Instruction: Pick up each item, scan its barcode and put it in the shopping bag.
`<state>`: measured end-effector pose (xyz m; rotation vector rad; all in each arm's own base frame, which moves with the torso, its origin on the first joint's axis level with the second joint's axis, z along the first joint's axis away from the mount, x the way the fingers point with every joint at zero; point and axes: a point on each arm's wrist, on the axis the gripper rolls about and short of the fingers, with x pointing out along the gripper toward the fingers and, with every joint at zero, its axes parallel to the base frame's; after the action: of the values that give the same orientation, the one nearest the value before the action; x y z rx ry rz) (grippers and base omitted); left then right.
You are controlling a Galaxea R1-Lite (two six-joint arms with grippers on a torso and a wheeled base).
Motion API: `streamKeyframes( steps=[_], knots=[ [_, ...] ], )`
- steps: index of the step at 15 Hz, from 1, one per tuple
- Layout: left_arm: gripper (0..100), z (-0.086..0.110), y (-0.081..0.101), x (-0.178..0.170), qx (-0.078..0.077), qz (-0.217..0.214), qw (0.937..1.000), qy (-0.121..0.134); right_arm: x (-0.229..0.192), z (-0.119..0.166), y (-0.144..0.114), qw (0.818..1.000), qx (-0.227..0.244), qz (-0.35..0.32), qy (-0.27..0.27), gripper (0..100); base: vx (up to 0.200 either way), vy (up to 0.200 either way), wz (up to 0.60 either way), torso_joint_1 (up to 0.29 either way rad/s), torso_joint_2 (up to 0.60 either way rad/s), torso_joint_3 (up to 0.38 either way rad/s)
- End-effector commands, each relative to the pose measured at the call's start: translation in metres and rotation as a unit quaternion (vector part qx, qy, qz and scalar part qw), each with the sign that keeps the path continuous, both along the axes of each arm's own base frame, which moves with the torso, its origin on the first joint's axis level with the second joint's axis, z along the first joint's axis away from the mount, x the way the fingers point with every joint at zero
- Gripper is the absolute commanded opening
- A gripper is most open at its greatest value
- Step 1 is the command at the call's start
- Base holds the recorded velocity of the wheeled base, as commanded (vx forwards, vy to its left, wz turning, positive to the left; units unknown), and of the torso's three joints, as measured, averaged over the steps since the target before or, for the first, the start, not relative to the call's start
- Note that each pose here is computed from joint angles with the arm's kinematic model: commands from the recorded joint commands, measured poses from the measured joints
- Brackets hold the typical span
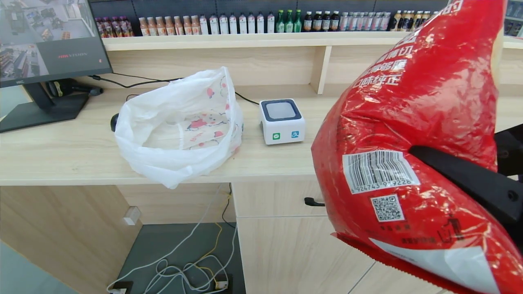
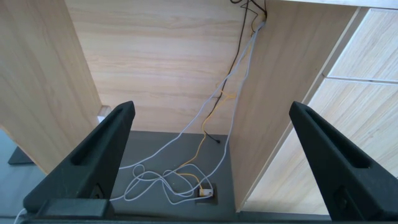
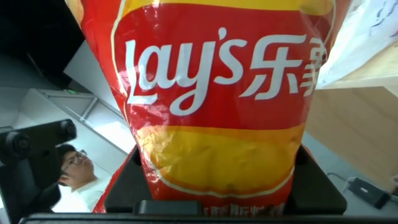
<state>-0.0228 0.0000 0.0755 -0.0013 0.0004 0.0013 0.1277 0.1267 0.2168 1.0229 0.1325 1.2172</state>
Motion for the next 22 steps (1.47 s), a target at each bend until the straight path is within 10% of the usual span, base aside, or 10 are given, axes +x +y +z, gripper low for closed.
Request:
streamKeyframes(
  steps=[1, 11, 22],
  knots=[
    [100, 0.000, 0.000, 0.000, 0.000, 0.000, 1.0000, 0.000, -0.002, -0.008, -0.002, 1.000, -0.021, -0.009, -0.006, 0, 0.000, 0.000, 0.00, 0.000, 0.00, 0.000],
    [100, 0.000, 0.000, 0.000, 0.000, 0.000, 1.0000, 0.000, 0.009, -0.019, -0.029, 0.948, -0.197, -0.181, -0.173, 0, 0.000, 0.000, 0.00, 0.000, 0.00, 0.000],
    [100, 0.000, 0.000, 0.000, 0.001, -0.001, 1.0000, 0.000, 0.012, 0.017, -0.034, 0.754, -0.426, -0.437, -0.242, 0, 0.000, 0.000, 0.00, 0.000, 0.00, 0.000]
  ],
)
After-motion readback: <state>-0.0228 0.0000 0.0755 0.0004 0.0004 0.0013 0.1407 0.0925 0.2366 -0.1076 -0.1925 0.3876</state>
